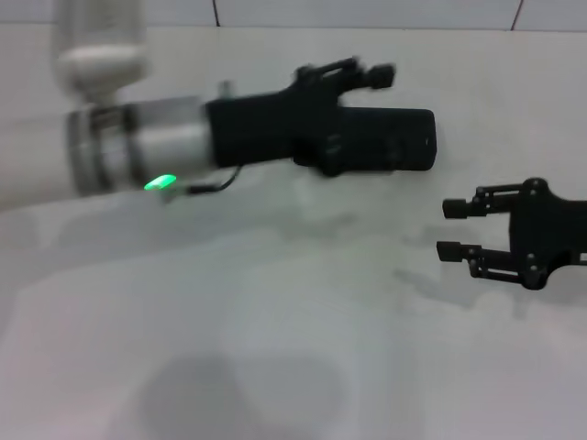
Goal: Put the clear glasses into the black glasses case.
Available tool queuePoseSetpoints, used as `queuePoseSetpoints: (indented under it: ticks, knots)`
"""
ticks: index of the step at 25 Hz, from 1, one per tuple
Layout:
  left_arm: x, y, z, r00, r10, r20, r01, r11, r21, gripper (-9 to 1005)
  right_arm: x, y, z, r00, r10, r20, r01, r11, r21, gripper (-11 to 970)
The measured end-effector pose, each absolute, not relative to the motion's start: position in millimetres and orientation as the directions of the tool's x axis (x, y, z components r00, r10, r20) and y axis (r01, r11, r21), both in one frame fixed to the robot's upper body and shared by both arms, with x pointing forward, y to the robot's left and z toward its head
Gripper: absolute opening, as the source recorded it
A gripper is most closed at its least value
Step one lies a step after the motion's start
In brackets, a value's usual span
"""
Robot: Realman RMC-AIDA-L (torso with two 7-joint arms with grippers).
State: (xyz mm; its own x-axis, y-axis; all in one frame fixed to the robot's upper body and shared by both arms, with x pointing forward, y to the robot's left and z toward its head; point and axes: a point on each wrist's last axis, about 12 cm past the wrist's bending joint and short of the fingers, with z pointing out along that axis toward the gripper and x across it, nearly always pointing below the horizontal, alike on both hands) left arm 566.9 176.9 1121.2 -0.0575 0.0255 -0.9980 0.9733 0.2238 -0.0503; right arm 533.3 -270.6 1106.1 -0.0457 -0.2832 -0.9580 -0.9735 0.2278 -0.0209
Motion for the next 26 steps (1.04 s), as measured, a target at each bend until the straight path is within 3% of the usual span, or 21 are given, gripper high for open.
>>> queuePoseSetpoints:
  ticks: [2, 5, 11, 16, 26]
  knots:
    - [552, 197, 1120, -0.034, -0.007, -0.999, 0.983, 0.181, -0.035, 875, 529, -274, 1113, -0.002, -0.226, -0.974, -0.981, 0.191, -0.042, 445]
    - [534, 218, 1114, -0.001, -0.019, -1.0, 0.989, 0.149, -0.004, 875, 525, -279, 1121, 0.041, -0.147, -0.988, -0.984, 0.164, -0.065, 487]
    - [514, 228, 1101, 0.011, -0.005, -1.0, 0.992, 0.127, 0.011, 874, 513, -278, 1125, 0.11, -0.076, -0.991, -0.99, 0.079, -0.116, 570]
    - [511, 230, 1098, 0.008, 0.009, -1.0, 0.992, 0.126, 0.009, 874, 511, -275, 1123, 0.128, -0.062, -0.99, -0.989, 0.066, -0.133, 812]
    - [511, 229, 1097, 0.01, 0.015, -1.0, 0.992, 0.127, 0.011, 874, 512, -271, 1121, 0.129, -0.057, -0.99, -0.989, 0.065, -0.132, 849]
